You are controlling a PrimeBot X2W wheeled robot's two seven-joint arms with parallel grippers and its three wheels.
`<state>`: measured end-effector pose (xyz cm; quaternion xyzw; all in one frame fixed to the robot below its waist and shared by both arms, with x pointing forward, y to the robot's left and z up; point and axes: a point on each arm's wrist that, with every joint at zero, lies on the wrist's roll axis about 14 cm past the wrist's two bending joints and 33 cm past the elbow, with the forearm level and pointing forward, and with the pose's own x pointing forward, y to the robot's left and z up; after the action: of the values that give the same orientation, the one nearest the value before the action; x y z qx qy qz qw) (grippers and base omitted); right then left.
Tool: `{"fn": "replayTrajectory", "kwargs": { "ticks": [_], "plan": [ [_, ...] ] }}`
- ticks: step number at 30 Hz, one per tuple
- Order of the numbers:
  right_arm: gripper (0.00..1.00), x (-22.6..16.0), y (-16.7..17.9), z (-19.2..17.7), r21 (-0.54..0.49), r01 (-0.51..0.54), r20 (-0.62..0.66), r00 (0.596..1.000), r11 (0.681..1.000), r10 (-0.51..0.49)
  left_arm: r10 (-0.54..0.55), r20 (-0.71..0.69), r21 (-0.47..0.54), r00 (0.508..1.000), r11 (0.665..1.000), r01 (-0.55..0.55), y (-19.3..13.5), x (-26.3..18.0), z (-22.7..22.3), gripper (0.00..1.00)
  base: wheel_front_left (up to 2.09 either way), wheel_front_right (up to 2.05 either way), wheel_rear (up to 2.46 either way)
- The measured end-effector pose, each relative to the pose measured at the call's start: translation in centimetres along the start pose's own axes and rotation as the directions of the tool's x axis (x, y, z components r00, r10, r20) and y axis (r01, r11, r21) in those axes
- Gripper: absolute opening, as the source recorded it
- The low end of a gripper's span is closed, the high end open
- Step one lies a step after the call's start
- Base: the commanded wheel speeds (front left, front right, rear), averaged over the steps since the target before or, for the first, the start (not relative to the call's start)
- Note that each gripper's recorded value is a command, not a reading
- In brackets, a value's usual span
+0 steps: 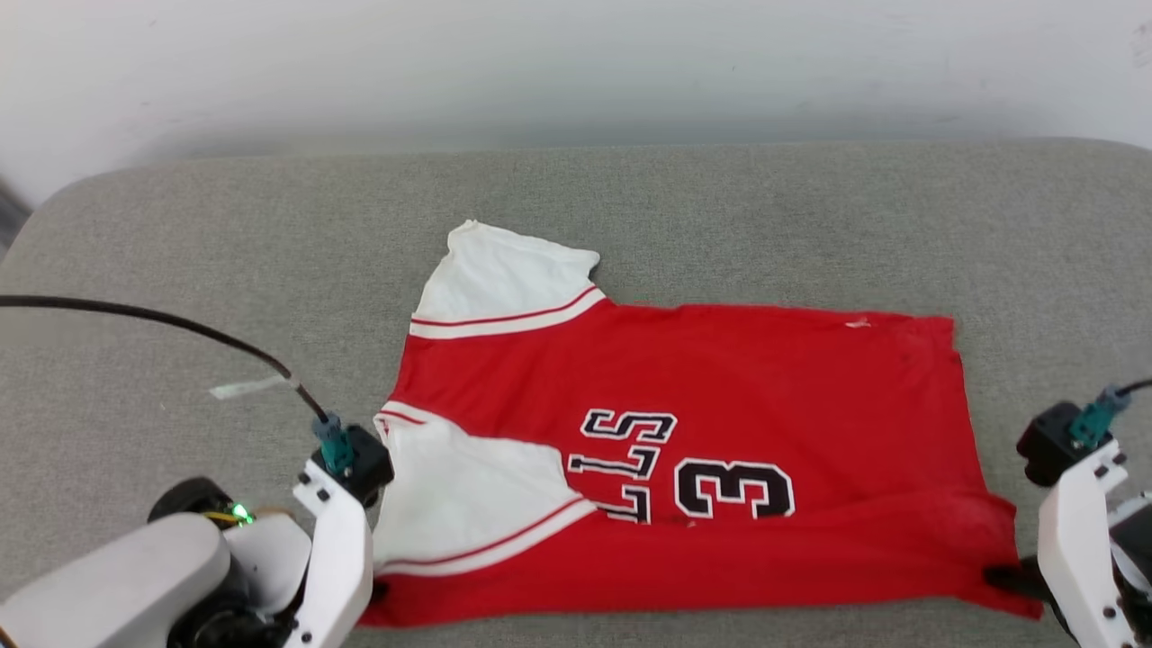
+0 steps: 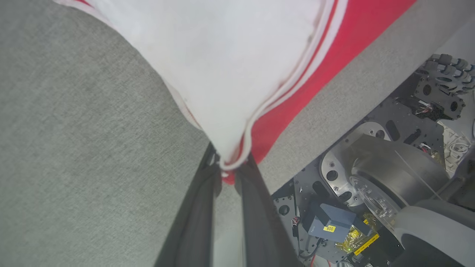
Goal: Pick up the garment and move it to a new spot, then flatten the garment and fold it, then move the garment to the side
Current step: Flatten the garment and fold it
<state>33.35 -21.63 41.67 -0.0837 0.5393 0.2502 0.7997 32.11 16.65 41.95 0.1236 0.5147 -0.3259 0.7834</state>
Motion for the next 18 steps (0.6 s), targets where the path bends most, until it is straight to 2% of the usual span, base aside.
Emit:
{"fn": "replayTrajectory", "kwargs": {
  "ticks": [8,15,16,17,18],
  "plan": [
    [0.00,0.9,0.2,-3.3,0.047,-0.018,-0.079,0.997,0.999,0.022,-0.043,-0.058,-0.057,0.997,0.998,0.039,-1.0,1.4,-2.3,0.00,0.00,0.00,0.00],
    [0.01,3.3,0.3,-4.0,0.101,-0.021,-0.093,0.995,0.995,0.031,-0.042,-0.075,-0.094,0.996,0.995,0.035,-0.3,3.0,-2.7,0.00,0.00,0.00,0.00],
    [0.62,3.5,0.4,-4.0,0.104,-0.022,-0.089,0.996,0.994,0.032,-0.034,-0.073,-0.098,0.997,0.995,0.027,-0.2,3.1,-2.7,0.38,0.00,0.00,0.00],
    [1.00,3.6,0.5,-3.9,0.104,-0.023,-0.084,0.996,0.994,0.032,-0.026,-0.070,-0.093,0.997,0.995,0.019,0.0,3.1,-2.8,1.00,0.00,0.00,0.00],
    [1.00,3.7,0.6,-3.7,0.106,-0.027,-0.074,0.997,0.994,0.035,-0.020,-0.061,-0.090,0.998,0.996,0.014,0.1,3.0,-2.6,1.00,0.00,0.00,0.00]
  ]
}}
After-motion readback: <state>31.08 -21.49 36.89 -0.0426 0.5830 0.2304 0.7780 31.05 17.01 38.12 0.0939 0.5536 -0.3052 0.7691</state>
